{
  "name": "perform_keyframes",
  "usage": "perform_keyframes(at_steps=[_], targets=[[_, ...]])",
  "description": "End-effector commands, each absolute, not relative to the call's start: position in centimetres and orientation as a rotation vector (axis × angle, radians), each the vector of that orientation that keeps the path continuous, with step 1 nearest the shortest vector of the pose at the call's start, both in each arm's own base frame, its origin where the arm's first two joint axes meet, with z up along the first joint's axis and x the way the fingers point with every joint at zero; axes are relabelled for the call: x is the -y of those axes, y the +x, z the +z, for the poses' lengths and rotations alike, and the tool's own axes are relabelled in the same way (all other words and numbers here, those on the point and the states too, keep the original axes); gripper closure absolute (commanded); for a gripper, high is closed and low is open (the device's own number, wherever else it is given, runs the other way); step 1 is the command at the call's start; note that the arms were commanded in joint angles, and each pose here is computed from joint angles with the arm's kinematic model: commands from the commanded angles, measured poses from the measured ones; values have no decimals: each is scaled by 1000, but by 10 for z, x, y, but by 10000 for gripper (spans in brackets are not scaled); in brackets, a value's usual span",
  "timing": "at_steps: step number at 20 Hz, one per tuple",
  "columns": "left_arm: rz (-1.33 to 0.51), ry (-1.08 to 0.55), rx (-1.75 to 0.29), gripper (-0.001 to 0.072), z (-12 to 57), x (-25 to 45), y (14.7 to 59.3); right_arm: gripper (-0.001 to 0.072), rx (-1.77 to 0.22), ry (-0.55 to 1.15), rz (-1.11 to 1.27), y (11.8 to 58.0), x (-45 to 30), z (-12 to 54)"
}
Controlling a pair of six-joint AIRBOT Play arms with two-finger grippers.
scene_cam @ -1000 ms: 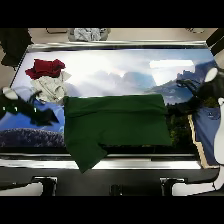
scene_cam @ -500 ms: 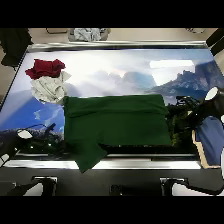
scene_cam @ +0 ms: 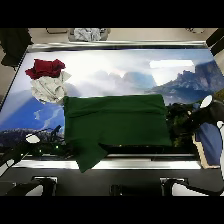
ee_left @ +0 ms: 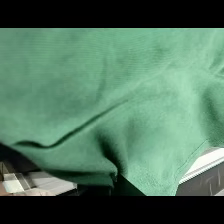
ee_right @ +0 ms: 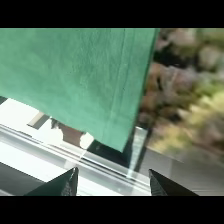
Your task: Fold the shirts.
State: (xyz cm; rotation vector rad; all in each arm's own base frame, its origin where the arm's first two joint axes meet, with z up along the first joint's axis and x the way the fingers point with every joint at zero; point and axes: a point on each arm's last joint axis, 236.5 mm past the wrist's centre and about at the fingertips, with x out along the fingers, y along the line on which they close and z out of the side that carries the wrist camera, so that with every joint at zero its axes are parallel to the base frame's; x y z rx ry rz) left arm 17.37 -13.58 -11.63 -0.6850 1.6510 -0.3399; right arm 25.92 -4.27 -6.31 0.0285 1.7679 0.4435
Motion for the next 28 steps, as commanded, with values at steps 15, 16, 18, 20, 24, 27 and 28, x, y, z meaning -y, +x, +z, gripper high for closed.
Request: perform_keyframes(at_steps=[15, 16, 18, 20, 24, 27, 28], targets=[[-420, -511, -1296, 682, -49, 128, 236, 667, -1614, 144, 416, 276, 17, -99], [-428, -485, -1228, 683, -28, 126, 252, 668, -1560, 107, 415, 289, 21, -85], [-423, -432, -1106, 684, 17, 119, 284, 668, -1439, 54, 406, 319, 26, -50], [-345, -392, -1030, 685, 46, 101, 317, 669, -1339, -12, 393, 353, 29, -20], [-324, -356, -1016, 684, 55, 91, 383, 668, -1185, -142, 291, 438, 30, 2], [-317, -370, -1079, 682, 29, 90, 430, 668, -1200, -106, 292, 480, 24, -19], [-316, -373, -1101, 683, 18, 90, 444, 668, -1193, -85, 304, 493, 19, -26]])
